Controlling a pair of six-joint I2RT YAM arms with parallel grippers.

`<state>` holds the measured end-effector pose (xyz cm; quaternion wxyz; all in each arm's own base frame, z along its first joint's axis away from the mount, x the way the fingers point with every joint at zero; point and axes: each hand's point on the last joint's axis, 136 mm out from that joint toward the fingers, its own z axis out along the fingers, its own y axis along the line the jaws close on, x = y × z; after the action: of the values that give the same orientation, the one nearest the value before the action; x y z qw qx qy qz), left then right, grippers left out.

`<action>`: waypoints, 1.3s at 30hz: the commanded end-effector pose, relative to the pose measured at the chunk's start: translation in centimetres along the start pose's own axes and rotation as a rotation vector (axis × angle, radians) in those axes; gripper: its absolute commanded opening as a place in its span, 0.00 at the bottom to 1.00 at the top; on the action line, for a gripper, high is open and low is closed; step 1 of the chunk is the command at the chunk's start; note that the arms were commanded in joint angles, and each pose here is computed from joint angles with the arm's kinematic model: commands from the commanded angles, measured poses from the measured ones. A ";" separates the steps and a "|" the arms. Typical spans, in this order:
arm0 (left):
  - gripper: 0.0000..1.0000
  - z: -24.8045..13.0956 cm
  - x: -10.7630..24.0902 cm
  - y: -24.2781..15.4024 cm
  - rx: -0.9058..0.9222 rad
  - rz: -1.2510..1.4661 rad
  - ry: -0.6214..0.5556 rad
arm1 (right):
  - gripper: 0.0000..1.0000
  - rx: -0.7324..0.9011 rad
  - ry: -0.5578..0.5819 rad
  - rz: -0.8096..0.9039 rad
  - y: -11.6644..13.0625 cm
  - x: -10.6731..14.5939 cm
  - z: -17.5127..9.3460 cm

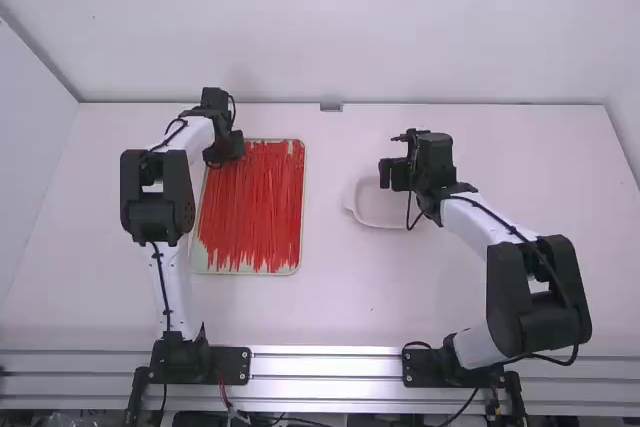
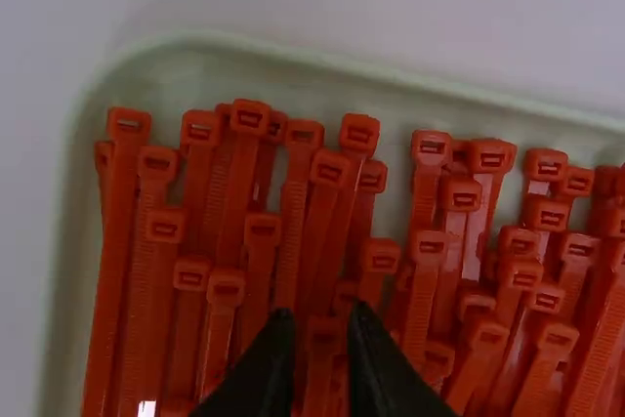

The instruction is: Fasten the cable tie

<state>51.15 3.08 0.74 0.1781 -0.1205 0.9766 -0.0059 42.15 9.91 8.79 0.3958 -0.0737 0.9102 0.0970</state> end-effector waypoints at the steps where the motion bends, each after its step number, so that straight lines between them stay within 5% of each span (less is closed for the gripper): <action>1: 0.16 0.1 0.5 0.4 -0.010 -0.006 0.015 | 0.98 0.004 -0.018 -0.002 -0.1 -1.0 0.1; 23: 0.16 0.5 0.8 0.4 -0.008 -0.007 0.013 | 0.98 0.003 -0.016 -0.003 -0.1 -1.0 0.1; 39: 0.06 0.5 0.7 0.4 -0.008 -0.007 0.009 | 0.99 0.004 -0.017 -0.003 -0.1 -1.0 0.1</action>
<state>51.20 3.09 0.47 0.1817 -0.1205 0.9759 -0.0060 42.15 9.90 8.79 0.3958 -0.0749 0.9102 0.0963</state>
